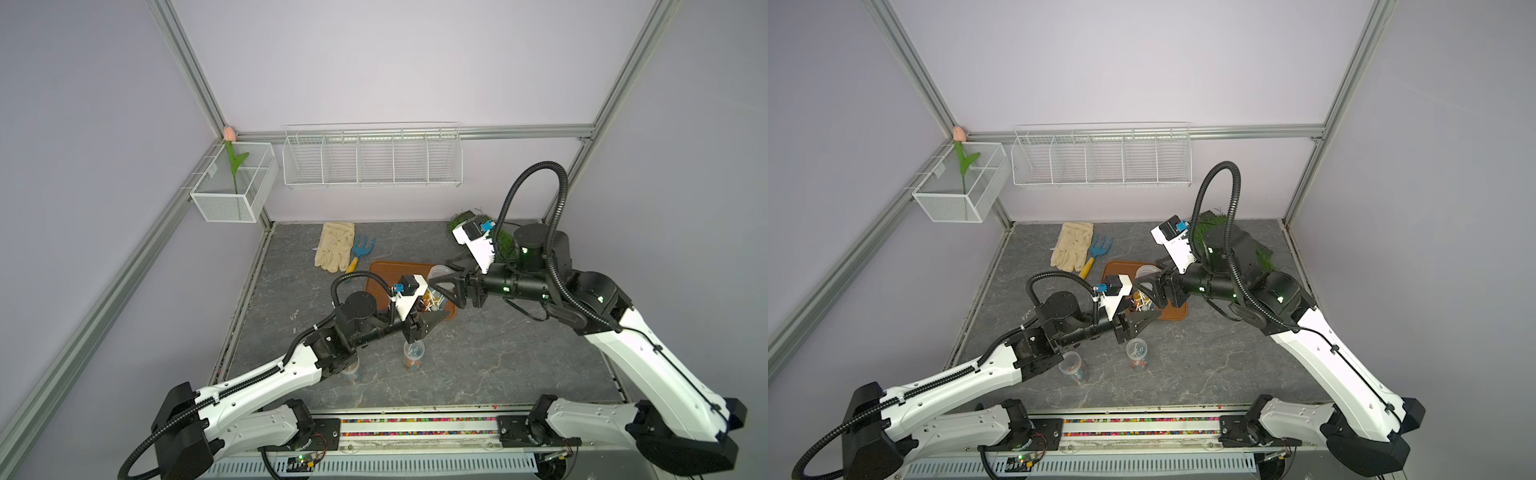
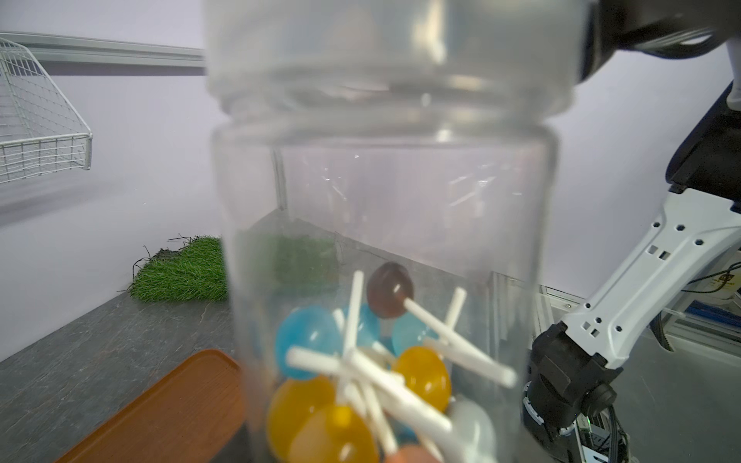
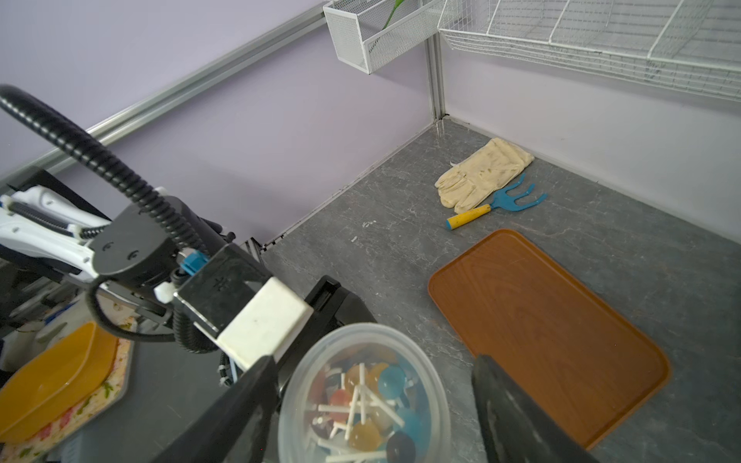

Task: Pour the candies out of the jar
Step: Unscrew the lid from the jar.

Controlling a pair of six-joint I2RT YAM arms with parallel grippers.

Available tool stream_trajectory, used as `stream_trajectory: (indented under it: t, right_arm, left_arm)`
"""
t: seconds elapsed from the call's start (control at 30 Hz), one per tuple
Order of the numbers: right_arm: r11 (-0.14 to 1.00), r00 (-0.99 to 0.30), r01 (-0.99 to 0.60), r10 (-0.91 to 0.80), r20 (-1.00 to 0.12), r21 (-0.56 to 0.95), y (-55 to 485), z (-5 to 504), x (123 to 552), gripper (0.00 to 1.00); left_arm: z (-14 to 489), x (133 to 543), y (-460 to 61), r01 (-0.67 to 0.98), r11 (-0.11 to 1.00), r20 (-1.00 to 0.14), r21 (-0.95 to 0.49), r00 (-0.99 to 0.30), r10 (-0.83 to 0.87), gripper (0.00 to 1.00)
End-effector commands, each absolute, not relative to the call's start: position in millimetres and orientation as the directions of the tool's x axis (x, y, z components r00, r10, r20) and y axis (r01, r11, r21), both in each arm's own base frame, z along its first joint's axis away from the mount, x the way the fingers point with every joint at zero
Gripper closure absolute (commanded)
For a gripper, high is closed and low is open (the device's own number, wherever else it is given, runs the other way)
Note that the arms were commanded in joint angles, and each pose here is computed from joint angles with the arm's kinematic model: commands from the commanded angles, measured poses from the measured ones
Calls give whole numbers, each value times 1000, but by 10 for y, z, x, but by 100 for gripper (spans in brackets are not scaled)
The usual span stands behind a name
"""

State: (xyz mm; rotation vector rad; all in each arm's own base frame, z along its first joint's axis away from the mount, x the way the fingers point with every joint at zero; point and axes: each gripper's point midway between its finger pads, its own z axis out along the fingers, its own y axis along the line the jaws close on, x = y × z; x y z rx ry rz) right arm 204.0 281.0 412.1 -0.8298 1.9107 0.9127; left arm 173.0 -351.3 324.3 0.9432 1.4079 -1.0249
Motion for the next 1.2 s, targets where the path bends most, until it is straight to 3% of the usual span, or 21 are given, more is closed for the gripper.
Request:
stream_trajectory:
  t: [0.0,0.13,0.37,0.47,0.63,0.7,1.17]
  right_arm:
    - [511,-419,-815,-197,-886,272,2846,4107,2056,35]
    - [503,-400,-827,-210,-892,253,2842,4125,2040,45]
    - [424,-273,-893,-239,-932,153,2781,4418,1976,49]
    - [303,-197,-945,-234,-952,122,2805,4549,1855,49]
    - [-22,-49,-998,-202,-978,55,2827,4699,1439,45]
    - [-65,-34,-997,-211,-977,49,2831,4693,1400,45]
    - [-79,-32,-996,-233,-972,51,2833,4605,1400,43]
  left_arm:
    - [3327,1741,-3487,946,318,-998,-59,-54,-26,54]
    - [3336,1738,-3485,946,317,-998,-60,-54,-28,54]
    - [3372,1685,-3465,953,298,-998,-62,-56,-28,54]
    - [3388,1642,-3467,959,276,-998,-65,-60,-27,54]
    - [3387,1566,-3513,971,225,-997,-79,-78,-12,54]
    - [3393,1545,-3529,975,208,-997,-83,-83,-9,54]
    - [3460,1559,-3525,974,215,-997,-78,-72,-36,54]
